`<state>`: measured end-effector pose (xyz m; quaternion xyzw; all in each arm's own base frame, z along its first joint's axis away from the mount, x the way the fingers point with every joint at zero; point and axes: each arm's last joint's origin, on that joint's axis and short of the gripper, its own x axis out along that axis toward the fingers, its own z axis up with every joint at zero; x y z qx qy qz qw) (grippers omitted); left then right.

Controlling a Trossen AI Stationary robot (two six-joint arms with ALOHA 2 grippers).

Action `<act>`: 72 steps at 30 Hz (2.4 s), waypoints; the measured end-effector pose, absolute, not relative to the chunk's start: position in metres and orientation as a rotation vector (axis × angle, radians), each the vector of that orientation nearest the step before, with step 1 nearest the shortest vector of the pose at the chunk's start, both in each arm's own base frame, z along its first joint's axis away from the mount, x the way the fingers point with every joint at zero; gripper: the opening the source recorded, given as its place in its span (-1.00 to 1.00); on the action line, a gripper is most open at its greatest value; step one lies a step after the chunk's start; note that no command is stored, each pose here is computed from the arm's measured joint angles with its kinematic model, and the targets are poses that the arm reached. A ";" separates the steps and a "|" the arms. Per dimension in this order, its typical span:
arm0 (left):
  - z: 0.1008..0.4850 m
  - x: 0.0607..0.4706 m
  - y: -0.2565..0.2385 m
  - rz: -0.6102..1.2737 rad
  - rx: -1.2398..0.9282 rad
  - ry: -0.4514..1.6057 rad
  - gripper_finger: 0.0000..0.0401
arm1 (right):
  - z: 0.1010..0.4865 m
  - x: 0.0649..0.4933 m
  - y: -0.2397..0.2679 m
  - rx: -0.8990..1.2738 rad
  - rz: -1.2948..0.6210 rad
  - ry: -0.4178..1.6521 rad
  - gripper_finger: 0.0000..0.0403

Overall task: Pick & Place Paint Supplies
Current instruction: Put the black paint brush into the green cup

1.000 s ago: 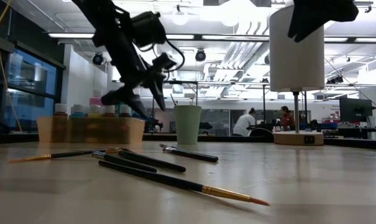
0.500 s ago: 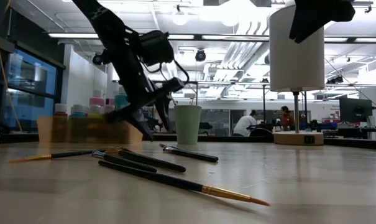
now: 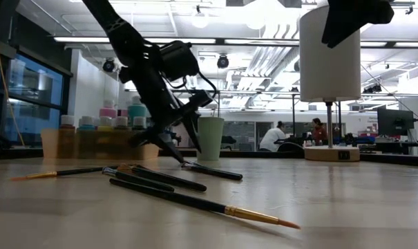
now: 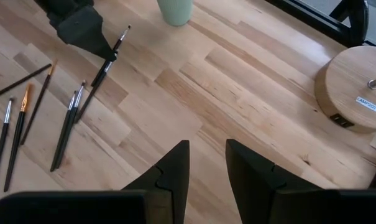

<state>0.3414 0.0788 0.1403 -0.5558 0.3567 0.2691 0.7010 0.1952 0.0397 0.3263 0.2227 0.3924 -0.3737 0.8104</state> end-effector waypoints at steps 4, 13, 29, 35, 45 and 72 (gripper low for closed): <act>0.139 0.347 0.071 0.538 -1.203 0.791 0.00 | 0.326 0.195 0.040 0.476 -0.799 0.838 -0.51; 0.146 0.362 0.044 0.359 -1.133 0.722 0.00 | 0.328 0.199 0.041 0.505 -0.780 0.812 -0.51; 0.159 0.366 0.023 0.222 -1.015 0.686 0.00 | 0.326 0.212 0.031 0.773 -0.876 0.696 -0.51; 0.213 0.337 0.024 0.260 -0.819 0.645 0.00 | 0.306 0.244 0.018 0.827 -0.867 0.795 -0.51; 0.300 0.258 0.041 0.302 -0.587 0.521 0.00 | 0.231 0.299 -0.029 0.907 -1.023 1.056 -0.26; 0.321 0.199 0.057 0.307 -0.415 0.599 0.00 | 0.145 0.313 -0.074 1.001 -1.288 1.294 -0.18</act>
